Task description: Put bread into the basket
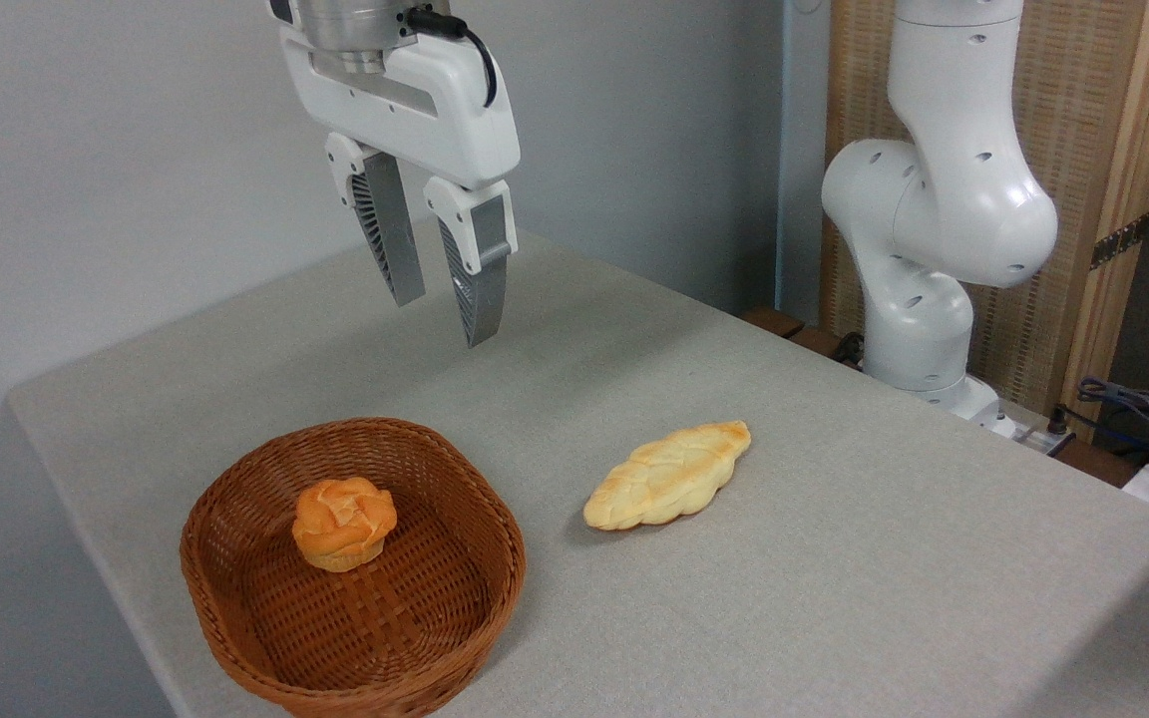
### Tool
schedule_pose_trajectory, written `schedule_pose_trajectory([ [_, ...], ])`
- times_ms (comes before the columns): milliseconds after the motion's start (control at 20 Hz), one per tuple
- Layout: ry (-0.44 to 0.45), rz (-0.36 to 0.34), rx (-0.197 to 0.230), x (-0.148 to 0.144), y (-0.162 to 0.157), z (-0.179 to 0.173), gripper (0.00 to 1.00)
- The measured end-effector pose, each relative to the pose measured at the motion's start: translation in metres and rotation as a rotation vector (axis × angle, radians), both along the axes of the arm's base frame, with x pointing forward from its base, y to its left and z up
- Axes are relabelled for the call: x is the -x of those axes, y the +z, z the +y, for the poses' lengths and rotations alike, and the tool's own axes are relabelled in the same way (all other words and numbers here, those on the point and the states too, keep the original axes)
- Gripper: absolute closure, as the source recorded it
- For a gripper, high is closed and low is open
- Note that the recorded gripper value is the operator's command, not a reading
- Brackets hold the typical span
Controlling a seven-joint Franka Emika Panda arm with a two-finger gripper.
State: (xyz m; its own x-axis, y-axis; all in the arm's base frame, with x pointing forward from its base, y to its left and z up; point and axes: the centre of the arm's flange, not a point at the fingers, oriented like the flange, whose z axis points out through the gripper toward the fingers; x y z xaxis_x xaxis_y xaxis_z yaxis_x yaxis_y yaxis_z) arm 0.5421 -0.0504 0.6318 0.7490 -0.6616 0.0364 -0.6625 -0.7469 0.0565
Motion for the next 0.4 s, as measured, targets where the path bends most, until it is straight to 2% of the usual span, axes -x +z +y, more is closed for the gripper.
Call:
schedule_pose_trajectory([
  [400, -0.006, 0.0, 0.0, -0.0003, -0.0002, 0.0009, 0.0],
])
